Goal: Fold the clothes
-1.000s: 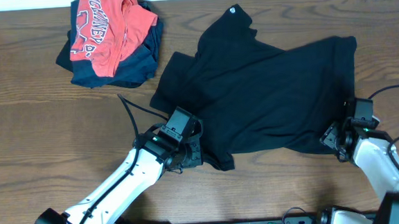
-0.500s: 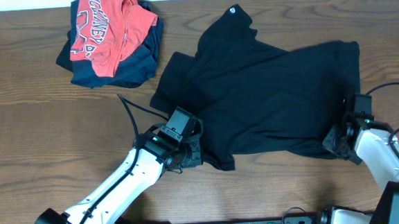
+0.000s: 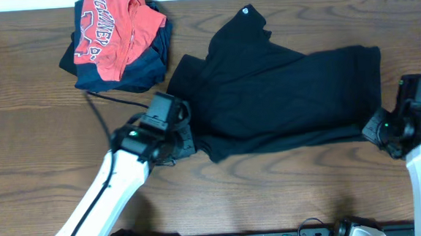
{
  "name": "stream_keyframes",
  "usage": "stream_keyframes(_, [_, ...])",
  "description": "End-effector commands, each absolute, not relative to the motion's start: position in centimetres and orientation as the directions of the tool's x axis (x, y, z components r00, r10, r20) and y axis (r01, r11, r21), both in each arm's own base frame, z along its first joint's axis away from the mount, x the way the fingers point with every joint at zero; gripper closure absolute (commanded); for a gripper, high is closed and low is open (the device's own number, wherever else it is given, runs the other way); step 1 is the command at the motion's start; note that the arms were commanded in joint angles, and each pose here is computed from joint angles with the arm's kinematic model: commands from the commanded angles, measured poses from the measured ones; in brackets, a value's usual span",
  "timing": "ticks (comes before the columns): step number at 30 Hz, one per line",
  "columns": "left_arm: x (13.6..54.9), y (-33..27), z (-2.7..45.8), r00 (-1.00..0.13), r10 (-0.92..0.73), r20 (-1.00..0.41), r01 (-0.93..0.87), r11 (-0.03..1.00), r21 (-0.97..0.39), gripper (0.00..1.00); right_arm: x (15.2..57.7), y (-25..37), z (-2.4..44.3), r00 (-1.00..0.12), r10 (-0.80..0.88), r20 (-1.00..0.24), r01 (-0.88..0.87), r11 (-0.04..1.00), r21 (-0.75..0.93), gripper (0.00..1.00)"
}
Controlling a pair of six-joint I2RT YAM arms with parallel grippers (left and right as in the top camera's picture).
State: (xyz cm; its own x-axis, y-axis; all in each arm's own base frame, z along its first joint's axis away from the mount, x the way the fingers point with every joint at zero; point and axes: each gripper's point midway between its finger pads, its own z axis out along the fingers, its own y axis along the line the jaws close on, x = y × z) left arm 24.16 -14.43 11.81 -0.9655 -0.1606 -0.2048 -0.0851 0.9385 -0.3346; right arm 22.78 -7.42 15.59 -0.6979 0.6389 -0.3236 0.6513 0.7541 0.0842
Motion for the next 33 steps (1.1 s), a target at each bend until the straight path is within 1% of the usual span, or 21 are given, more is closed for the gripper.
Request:
stream_keyframes(1, [24.5,-13.8,15.2,-0.941,-0.156,-0.300,-0.041,0.934,-0.356,0.94,22.1,-6.7,17.2,-0.707,0.629,-0.322,0.627,0.769,0.125,0.89])
stream_keyframes(4, [23.9,-13.5,17.0,-0.923,-0.164,-0.348,-0.020,0.924,-0.381,0.94,20.7,-6.3,17.1,-0.733,0.614,-0.293,0.614,0.783,0.105,0.87])
stream_keyframes(6, [23.8,-13.5,18.3,-0.905,-0.173,-0.390,-0.002,0.915,-0.403,0.94,20.6,-6.1,16.9,-0.737,0.615,-0.281,0.613,0.783,0.108,0.97])
stream_keyframes(7, [24.1,-13.6,18.9,-0.891,-0.178,-0.417,0.012,0.911,-0.413,0.94,20.6,-6.1,16.8,-0.737,0.615,-0.280,0.612,0.783,0.110,0.99])
stream_keyframes(13, [27.7,-13.3,21.0,-0.796,-0.225,-0.562,0.024,0.916,-0.400,0.94,22.6,-6.5,16.7,-0.718,0.615,-0.324,0.606,0.783,0.143,0.99])
stream_keyframes(16, [29.5,-14.0,21.3,-0.765,-0.175,-0.620,0.091,0.923,-0.373,0.94,24.0,-6.9,16.4,-0.707,0.618,-0.343,0.607,0.780,0.153,0.99])
stream_keyframes(17, [30.1,-14.3,21.2,-0.756,-0.152,-0.637,0.114,0.927,-0.357,0.94,24.5,-7.1,16.2,-0.706,0.618,-0.345,0.608,0.779,0.153,0.99])
stream_keyframes(21, [32.7,-14.3,20.1,-0.732,-0.158,-0.662,0.086,0.943,-0.320,0.94,26.2,-7.8,14.9,-0.707,0.620,-0.340,0.615,0.777,0.137,0.99])
stream_keyframes(23, [34.2,-15.0,19.4,-0.724,-0.162,-0.670,0.089,0.942,-0.324,0.94,26.8,-8.4,13.7,-0.712,0.623,-0.324,0.626,0.772,0.111,0.99])
stream_keyframes(29, [38.5,-17.2,16.0,-0.717,-0.165,-0.677,0.106,0.935,-0.340,0.94,27.0,-11.0,9.3,-0.693,0.690,-0.212,0.699,0.714,0.038,0.99])
stream_keyframes(32, [40.0,-18.2,14.0,-0.720,-0.163,-0.674,0.118,0.929,-0.351,0.94,27.6,-12.8,7.5,-0.663,0.721,-0.203,0.731,0.681,0.032,0.99])
stream_keyframes(33, [40.5,-18.4,13.4,-0.720,-0.163,-0.675,0.118,0.929,-0.351,0.94,28.0,-13.4,7.0,-0.668,0.714,-0.210,0.726,0.687,0.028,0.99])
